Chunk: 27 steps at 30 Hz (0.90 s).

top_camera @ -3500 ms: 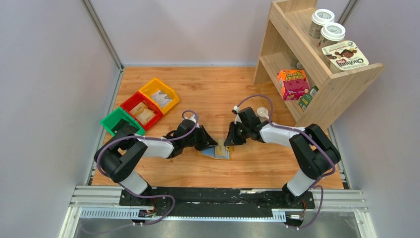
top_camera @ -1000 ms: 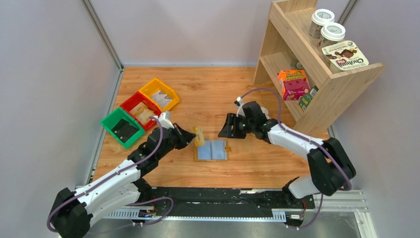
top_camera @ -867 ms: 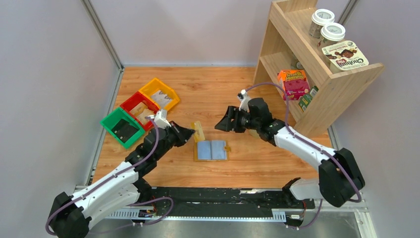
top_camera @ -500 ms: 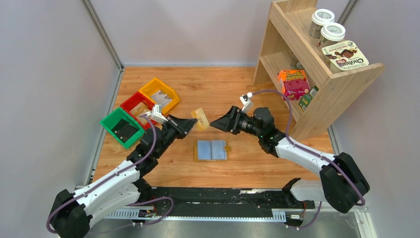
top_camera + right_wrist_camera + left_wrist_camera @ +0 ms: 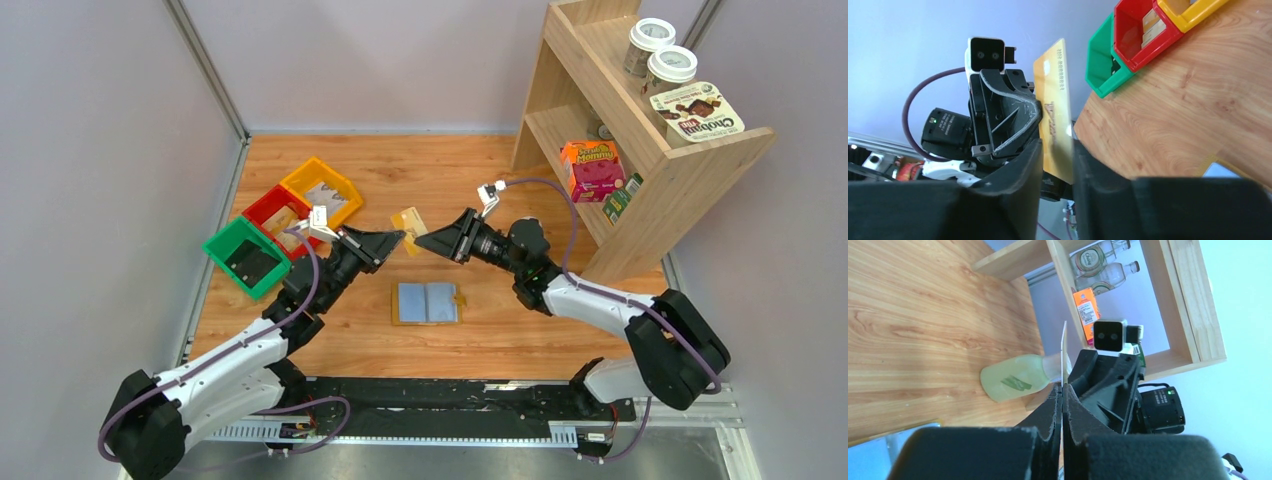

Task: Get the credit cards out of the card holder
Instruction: Place the credit card in the storage box.

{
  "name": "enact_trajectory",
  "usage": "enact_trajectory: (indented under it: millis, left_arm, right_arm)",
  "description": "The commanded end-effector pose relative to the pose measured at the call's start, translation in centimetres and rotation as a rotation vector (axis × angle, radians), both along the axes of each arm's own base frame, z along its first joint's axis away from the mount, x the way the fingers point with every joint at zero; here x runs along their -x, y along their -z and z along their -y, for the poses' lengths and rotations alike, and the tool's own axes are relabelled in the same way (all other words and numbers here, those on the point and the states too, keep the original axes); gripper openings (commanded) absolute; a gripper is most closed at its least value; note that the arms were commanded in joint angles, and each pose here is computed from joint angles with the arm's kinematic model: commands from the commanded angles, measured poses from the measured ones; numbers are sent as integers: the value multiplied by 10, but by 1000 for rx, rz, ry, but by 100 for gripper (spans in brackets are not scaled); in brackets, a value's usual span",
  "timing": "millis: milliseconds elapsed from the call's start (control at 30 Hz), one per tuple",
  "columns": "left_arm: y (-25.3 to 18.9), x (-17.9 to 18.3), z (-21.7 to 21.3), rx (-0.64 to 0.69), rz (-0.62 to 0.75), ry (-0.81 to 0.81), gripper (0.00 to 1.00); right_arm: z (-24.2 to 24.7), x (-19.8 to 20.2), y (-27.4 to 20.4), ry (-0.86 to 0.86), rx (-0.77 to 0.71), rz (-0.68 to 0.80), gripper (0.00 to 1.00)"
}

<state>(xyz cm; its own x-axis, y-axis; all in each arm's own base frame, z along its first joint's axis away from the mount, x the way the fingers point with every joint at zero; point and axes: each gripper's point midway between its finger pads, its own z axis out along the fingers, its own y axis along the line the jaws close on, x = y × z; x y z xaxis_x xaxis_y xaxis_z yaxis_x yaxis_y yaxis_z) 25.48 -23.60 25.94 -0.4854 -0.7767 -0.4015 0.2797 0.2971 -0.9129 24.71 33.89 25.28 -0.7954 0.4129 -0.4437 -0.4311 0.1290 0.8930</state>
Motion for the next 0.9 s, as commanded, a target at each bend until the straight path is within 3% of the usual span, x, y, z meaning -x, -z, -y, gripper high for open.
enact_trajectory:
  millis: [0,67,100,200,233,267,333,400,533,633,867]
  left_arm:
    - [-29,3,1,59,66,16,0]
    - [-20,5,0,13,53,19,3]
    - [-24,8,-2,-12,76,20,6]
    - [-4,12,-10,-170,50,18,26]
    - [-12,15,-14,-217,95,22,35]
    - [-1,17,-18,-273,62,24,51]
    - [-7,22,-27,-371,98,28,64]
    - [-21,26,-40,-516,159,22,70]
    - [-32,32,-47,-739,205,114,71]
    - [-34,44,-36,-842,230,273,72]
    - [-58,70,7,-828,471,611,71]
  right_arm:
    - [-3,1,-35,-11,-67,95,19]
    - [-1,1,-32,-3,-28,111,3]
    - [0,1,-30,1,-5,124,0]
    - [6,4,-24,3,64,155,0]
    - [9,4,-22,0,91,167,0]
    - [12,5,-21,-4,109,180,0]
    - [20,5,-16,-9,148,197,0]
    - [30,7,-13,-31,201,232,0]
    - [42,16,-13,-118,308,336,0]
    - [50,33,-12,-198,380,418,0]
    - [64,75,-24,-390,435,584,0]
